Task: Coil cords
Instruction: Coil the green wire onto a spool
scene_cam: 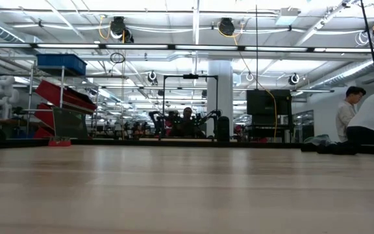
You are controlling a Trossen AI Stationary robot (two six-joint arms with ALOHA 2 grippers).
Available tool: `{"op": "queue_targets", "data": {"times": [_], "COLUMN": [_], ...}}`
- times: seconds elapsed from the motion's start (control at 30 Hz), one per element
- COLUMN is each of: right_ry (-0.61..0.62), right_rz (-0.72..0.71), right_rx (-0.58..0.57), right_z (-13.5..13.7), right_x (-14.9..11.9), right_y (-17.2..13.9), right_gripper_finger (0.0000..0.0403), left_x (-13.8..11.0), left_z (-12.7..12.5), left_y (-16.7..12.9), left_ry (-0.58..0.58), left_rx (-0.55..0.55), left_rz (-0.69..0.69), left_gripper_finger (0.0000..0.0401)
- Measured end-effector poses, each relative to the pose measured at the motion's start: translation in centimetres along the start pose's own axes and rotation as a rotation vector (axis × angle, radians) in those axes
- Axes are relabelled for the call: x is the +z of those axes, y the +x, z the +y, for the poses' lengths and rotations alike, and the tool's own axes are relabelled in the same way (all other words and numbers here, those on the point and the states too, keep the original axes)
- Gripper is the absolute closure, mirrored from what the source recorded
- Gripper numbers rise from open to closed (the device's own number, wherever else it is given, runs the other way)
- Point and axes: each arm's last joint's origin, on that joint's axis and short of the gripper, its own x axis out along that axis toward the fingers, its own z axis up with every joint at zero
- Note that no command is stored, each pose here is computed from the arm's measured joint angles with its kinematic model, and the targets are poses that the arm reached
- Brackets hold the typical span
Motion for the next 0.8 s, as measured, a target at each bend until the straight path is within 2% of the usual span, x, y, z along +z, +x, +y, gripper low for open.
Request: {"op": "queue_targets", "data": {"times": [0.1,0.2,0.33,0.4,0.63,0.8], "right_ry": [-0.018,-0.022,-0.036,-0.048,-0.092,-0.235], "right_rz": [0.024,0.004,-0.001,-0.005,-0.017,-0.046], "right_rx": [-0.087,-0.149,-0.151,-0.152,-0.17,-0.223], "right_z": [-0.9,-1.3,-1.2,-1.1,-1.1,-1.0], "right_x": [-0.7,-1.0,-1.2,-1.3,-1.5,-2.2], "right_y": [-0.1,-0.4,-0.7,-0.7,-0.5,0.1], "right_gripper_finger": [0.0271,0.0292,0.0369,0.0392,0.038,0.0323], "left_x": [0.0,0.0,0.0,0.0,0.0,0.0], "left_z": [0.0,0.0,0.0,0.0,0.0,0.0], "left_y": [0.0,0.0,0.0,0.0,0.0,0.0], "left_ry": [0.001,0.001,0.002,0.002,0.002,0.002], "left_rx": [0.0,-0.001,-0.001,-0.001,-0.002,-0.007], "left_rz": [0.0,0.0,0.0,0.0,0.0,-0.003], "left_gripper_finger": [0.0401,0.0401,0.0401,0.0401,0.0401,0.0401]}}
